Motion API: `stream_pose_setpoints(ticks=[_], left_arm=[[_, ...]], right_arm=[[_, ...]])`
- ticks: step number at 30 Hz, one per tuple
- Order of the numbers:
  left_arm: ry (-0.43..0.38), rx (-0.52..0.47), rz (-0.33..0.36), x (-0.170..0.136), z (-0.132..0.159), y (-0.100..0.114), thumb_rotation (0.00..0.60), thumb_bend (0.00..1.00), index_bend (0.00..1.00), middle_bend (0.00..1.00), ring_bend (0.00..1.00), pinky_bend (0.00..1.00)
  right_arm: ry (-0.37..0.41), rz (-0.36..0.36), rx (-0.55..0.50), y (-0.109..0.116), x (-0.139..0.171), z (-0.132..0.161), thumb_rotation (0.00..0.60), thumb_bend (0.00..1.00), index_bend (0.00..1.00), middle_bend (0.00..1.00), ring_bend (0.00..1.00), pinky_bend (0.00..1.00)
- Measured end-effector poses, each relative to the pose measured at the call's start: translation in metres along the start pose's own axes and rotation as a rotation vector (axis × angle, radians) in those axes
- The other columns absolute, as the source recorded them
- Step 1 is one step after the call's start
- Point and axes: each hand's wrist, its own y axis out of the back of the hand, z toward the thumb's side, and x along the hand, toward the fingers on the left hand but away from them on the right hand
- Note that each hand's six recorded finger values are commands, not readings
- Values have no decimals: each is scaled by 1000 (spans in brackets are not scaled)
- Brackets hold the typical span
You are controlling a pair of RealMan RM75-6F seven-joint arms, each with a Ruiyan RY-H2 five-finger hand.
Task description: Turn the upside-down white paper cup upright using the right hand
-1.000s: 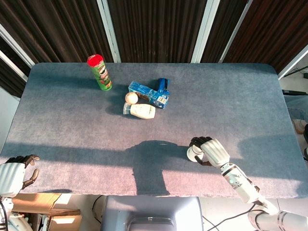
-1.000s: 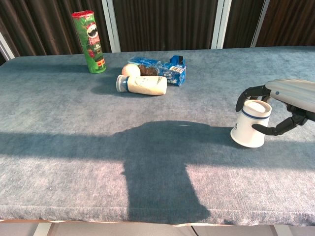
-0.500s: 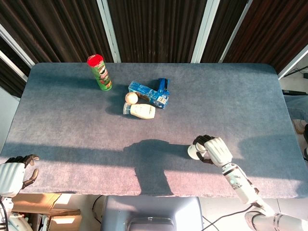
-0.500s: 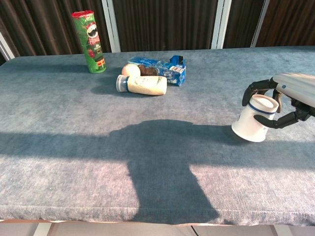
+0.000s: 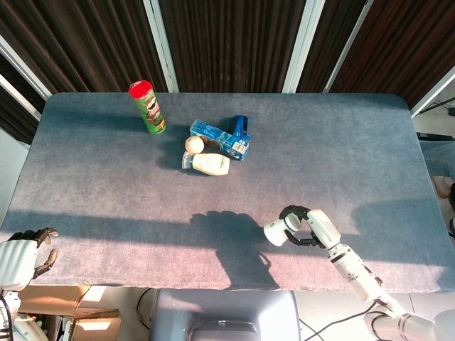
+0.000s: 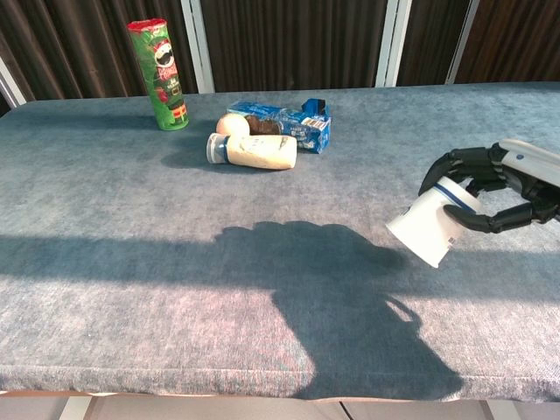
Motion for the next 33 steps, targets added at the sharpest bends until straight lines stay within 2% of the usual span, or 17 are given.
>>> stream_pose_setpoints(ticks=[6, 10, 15, 18, 26, 33], left_arm=[[2, -5, 2, 0, -1, 1, 600, 378, 408, 506, 455, 463], [1, -8, 4, 0, -1, 1, 600, 377, 408, 506, 456, 463], [0, -9, 4, 0, -1, 2, 600, 377, 409, 506, 456, 463], [2, -9, 4, 0, -1, 2, 600, 376, 409, 506, 456, 463], [2, -7, 2, 0, -1, 1, 600, 376, 410, 506, 456, 463], [6, -6, 0, 0, -1, 1, 600, 377, 410, 506, 457, 463]], right_arm=[[9, 102, 30, -15, 3, -11, 600, 748, 633, 520, 412, 538], [16, 121, 85, -13, 5, -11, 600, 738, 544, 393, 252, 370], [12, 162, 197, -10, 11, -11, 600, 669, 390, 207, 44, 144], [2, 190, 270, -8, 14, -12, 600, 644, 314, 127, 0, 69], [-37, 215, 392, 2, 22, -9, 600, 630, 247, 108, 0, 58], [-78, 235, 503, 15, 27, -4, 600, 563, 200, 108, 0, 57]])
